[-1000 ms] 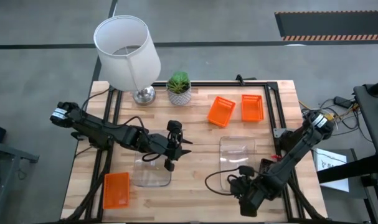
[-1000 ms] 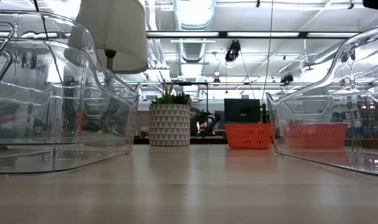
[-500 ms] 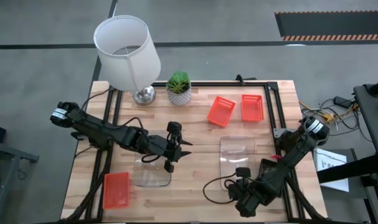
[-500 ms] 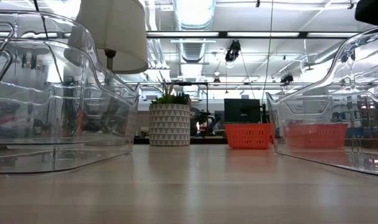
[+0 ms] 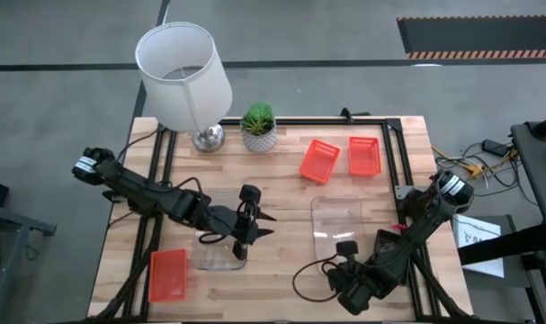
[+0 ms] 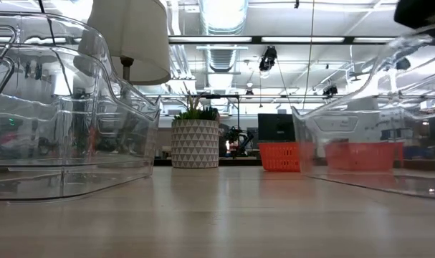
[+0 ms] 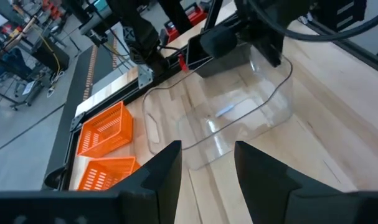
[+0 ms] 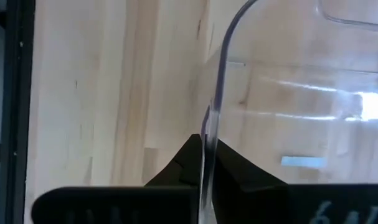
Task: Stack baskets by color
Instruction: Stack the right transparent bin on the left stacked transparent bins
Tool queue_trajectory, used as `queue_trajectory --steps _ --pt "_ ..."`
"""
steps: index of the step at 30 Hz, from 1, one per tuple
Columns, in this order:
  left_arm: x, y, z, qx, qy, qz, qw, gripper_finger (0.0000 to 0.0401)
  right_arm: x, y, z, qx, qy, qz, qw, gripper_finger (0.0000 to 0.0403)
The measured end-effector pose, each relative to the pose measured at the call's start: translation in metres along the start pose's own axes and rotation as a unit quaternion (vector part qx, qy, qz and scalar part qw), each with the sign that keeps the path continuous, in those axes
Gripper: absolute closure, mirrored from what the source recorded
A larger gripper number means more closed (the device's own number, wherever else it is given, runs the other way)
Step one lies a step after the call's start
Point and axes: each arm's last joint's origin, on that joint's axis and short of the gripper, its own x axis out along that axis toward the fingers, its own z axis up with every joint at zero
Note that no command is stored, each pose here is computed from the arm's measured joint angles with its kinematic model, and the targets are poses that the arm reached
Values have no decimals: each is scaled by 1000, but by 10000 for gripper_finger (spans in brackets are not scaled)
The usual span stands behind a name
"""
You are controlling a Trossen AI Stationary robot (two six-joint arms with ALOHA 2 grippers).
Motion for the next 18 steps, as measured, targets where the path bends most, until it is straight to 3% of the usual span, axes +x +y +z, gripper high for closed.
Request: queue_trajectory --steps 9,18 --pt "-8 -4 -3 17 41 52 998 269 -23 -2 9 -25 -11 -31 999 394" --pt "-32 -8 4 4 18 55 998 269 -40 -7 19 -55 -44 -80 994 394"
